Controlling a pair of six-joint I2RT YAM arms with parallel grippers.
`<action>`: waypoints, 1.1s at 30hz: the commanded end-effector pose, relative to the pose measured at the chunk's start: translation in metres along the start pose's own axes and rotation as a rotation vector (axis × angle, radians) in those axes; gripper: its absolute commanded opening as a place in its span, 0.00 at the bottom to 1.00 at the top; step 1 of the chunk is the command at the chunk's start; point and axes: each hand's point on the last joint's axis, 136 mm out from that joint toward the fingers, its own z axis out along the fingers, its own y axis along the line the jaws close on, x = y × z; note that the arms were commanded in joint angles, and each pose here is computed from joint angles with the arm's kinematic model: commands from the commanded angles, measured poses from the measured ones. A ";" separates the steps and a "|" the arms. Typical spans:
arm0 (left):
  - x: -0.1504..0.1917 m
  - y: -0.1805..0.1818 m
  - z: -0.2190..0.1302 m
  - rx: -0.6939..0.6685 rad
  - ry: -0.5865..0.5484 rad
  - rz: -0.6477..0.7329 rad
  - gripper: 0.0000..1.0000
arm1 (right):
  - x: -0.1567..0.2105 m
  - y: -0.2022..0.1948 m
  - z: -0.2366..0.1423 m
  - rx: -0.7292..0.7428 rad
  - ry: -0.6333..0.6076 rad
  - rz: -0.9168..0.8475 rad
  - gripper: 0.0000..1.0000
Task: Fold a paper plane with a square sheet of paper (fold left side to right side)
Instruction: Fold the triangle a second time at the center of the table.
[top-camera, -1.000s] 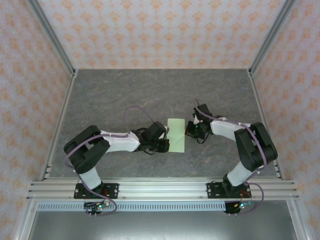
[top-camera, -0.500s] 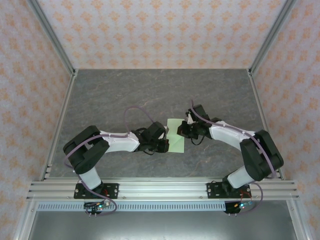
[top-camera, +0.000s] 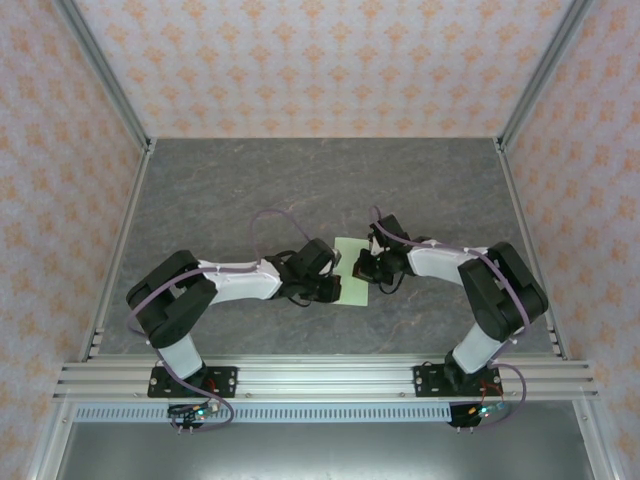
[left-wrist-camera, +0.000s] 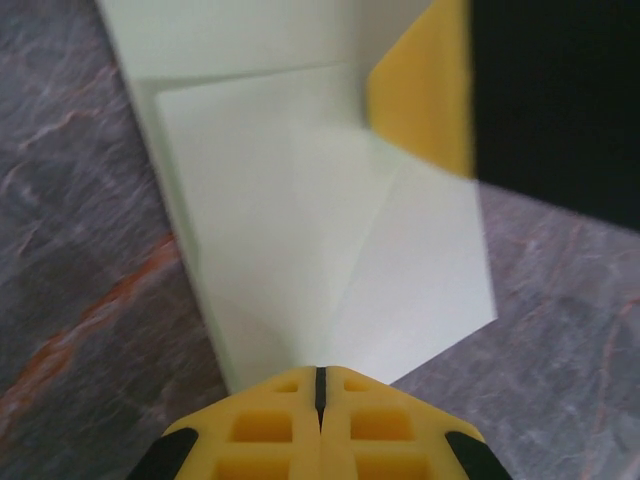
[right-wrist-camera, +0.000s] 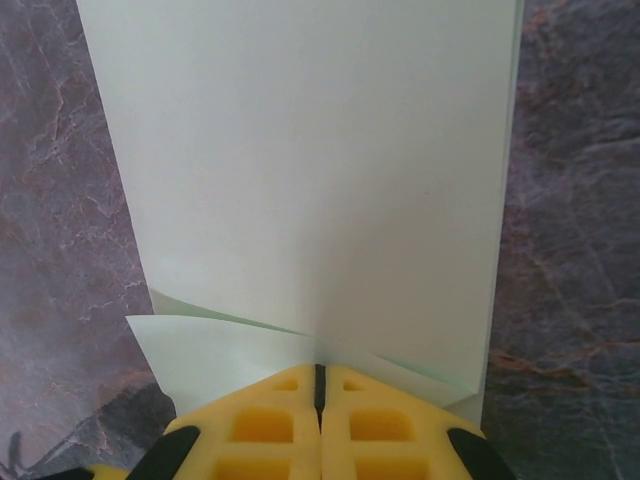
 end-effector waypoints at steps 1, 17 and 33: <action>-0.011 -0.017 -0.001 0.049 0.005 0.020 0.01 | 0.009 -0.022 0.003 0.093 0.024 0.011 0.06; -0.013 -0.002 0.022 -0.029 0.045 0.013 0.00 | 0.013 -0.021 0.004 0.099 0.034 0.006 0.06; 0.024 0.037 0.013 -0.119 0.064 -0.092 0.00 | 0.013 -0.024 0.003 0.122 0.034 0.001 0.06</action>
